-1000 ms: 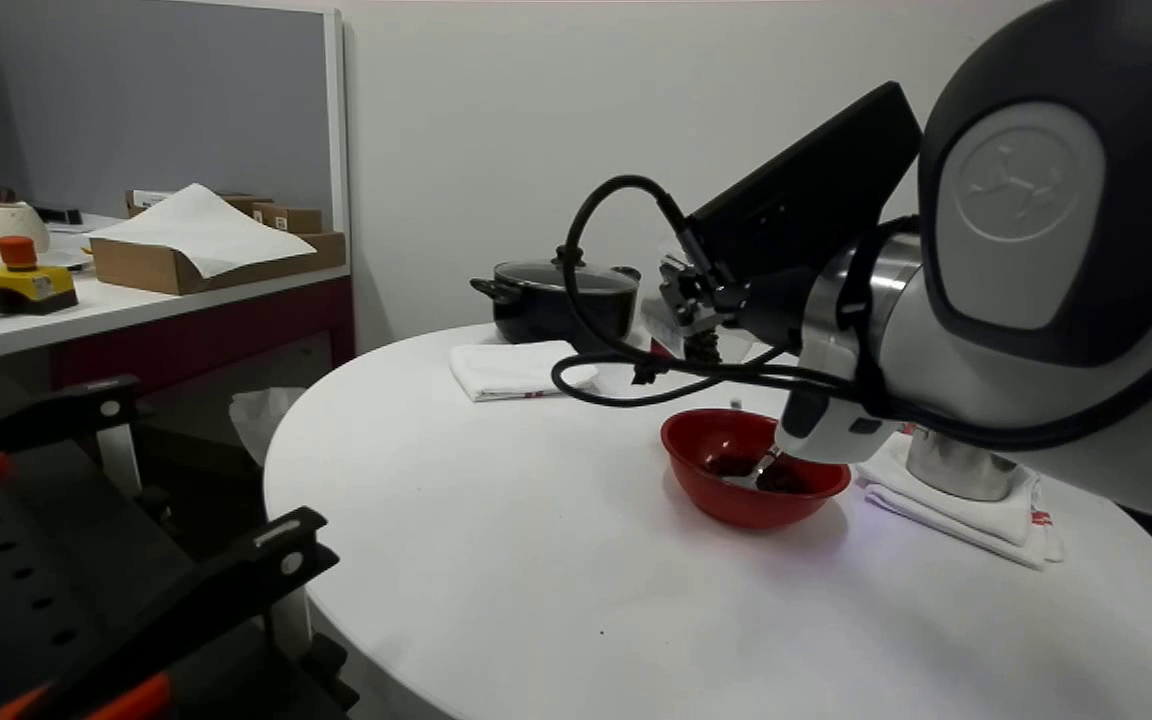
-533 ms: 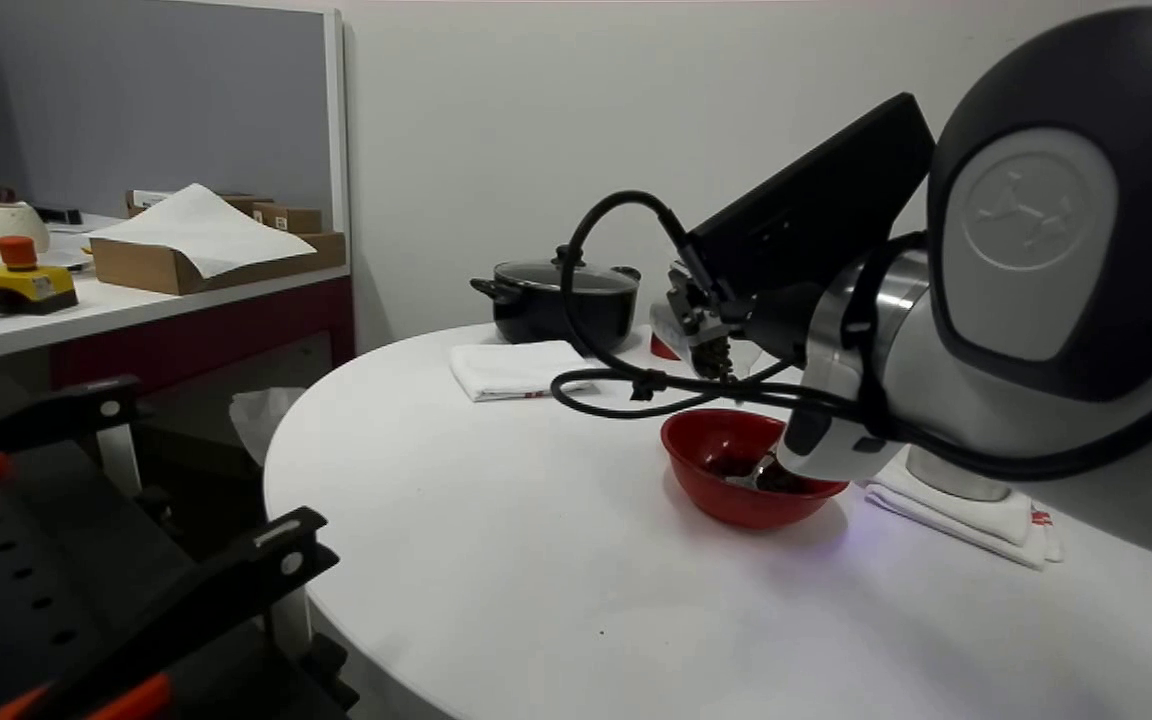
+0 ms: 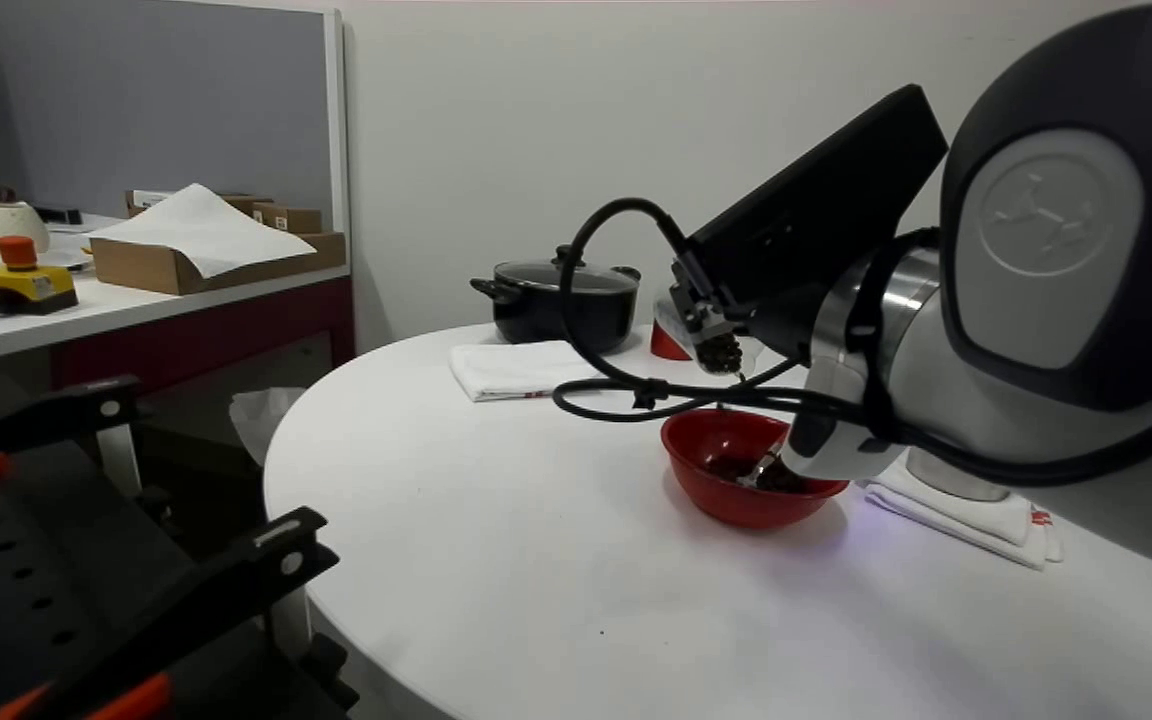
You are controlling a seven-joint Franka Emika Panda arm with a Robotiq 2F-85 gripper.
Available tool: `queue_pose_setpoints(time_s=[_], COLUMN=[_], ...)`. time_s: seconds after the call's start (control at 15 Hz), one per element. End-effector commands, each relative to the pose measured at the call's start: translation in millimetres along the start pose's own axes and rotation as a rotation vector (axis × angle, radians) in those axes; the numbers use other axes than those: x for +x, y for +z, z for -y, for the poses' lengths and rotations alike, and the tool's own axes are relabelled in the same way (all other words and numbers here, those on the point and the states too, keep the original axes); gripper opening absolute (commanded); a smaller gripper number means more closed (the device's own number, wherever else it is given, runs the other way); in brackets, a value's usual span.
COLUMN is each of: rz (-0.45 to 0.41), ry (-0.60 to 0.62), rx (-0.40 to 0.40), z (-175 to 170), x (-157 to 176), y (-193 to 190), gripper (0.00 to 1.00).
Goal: Pour some of the things in the jug into the bowl
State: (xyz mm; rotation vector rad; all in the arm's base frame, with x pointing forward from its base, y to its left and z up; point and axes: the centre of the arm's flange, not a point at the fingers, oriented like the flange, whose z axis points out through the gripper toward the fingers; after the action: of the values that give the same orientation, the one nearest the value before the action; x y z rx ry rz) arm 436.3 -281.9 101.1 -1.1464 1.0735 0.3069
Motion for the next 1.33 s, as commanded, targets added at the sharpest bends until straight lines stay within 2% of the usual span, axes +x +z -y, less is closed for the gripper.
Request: queue_pose_setpoints(time_s=[0.0,1.27], rz=[0.019,0.057], ry=[-0.033,-0.081], rx=[0.045,0.118], z=[0.1,-5.1], x=[2.1,0.8], y=[-6.8,-11.6], gripper=[0.06,0.06])
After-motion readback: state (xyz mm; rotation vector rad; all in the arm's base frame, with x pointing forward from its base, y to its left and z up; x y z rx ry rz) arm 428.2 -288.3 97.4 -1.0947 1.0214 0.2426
